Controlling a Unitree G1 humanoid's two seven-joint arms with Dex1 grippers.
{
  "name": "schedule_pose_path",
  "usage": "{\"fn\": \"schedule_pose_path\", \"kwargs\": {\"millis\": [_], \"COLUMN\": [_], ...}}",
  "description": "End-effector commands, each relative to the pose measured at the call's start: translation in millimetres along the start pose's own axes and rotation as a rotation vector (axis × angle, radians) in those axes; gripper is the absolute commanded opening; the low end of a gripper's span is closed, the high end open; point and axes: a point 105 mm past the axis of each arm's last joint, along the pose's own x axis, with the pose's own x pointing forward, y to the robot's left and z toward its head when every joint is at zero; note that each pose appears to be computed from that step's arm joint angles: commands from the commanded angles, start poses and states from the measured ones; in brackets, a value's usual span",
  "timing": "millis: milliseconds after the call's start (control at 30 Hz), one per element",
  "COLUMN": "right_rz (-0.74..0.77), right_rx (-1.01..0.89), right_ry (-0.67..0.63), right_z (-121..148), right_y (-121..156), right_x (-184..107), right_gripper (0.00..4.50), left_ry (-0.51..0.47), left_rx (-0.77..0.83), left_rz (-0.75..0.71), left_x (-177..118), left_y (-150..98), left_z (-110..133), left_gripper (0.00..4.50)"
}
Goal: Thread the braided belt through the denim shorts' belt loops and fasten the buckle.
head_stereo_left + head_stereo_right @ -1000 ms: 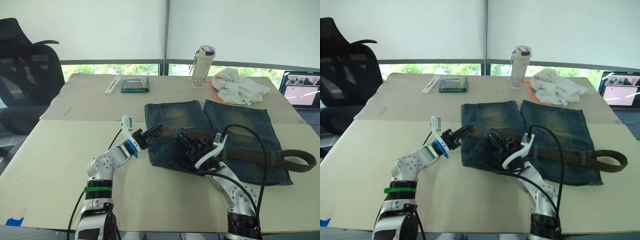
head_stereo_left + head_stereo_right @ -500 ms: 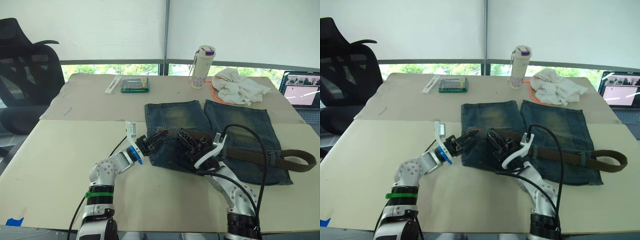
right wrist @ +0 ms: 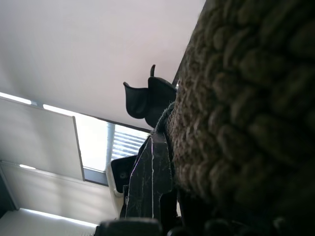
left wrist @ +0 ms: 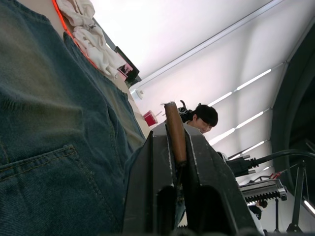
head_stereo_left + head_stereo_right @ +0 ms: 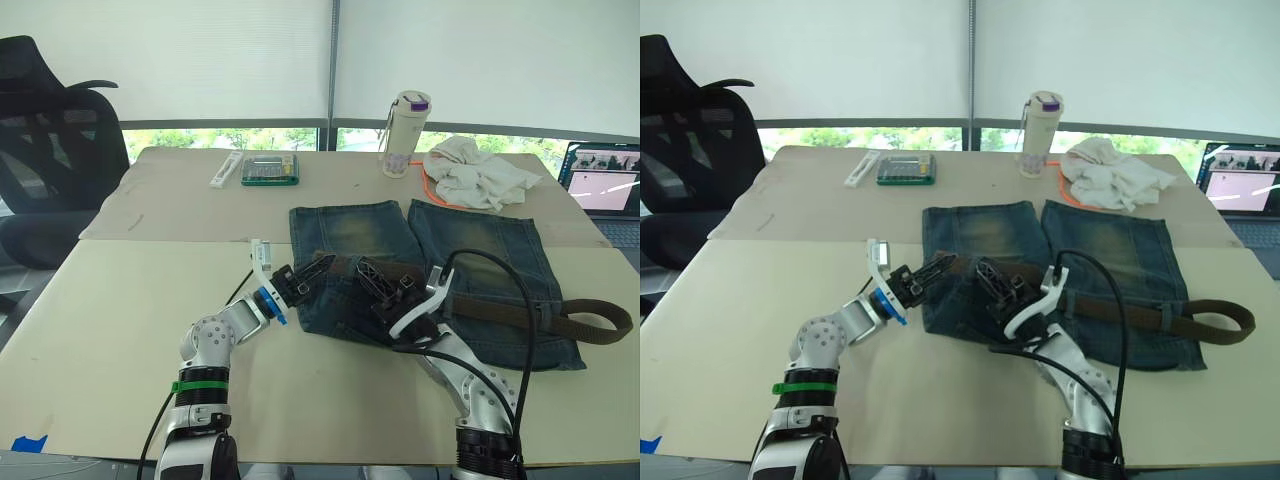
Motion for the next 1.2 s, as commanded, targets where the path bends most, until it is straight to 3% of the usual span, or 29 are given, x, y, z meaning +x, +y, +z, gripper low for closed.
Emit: {"fn": "schedule_pose_path", "kwargs": {"millis": [33,167,333,467,567,733,967,1200], "right_rz": [0.094,0.139,0.201,0.031,-0.027,-0.151,-0.252,-0.303], "right_rx": [-0.043,-0.169,-0.401,-0.604,-0.689,-0.828,-1.088,-1.142], "right_ry": [-0.015,0.074,0.284,0.16,0.118,0.186,0.281,0.272], "right_z": [7,4,7,63,91,104,110,127], "right_y": [21,31,44,24,20,-2,-23,-29], "right_x": [-6,-24,-75,-94,-107,-127,-146,-160], "right_gripper": [1.44,2.74,4.46,4.46,4.46,4.46,4.46,4.46], "left_ry": [-0.03,-0.036,-0.004,0.085,0.122,0.157,0.271,0.359], "left_rx": [0.028,0.06,0.159,0.327,0.457,0.656,1.134,1.366], "left_rz": [-0.02,0.018,0.099,0.198,0.273,0.379,0.427,0.566], "left_x": [0,-4,-19,-39,-55,-76,-101,-134], "left_y": [-6,0,14,29,40,49,34,33], "left_z": [9,14,25,31,45,73,111,151], "left_gripper": [0.0,0.0,0.0,0.0,0.0,0.0,0.0,0.0]}}
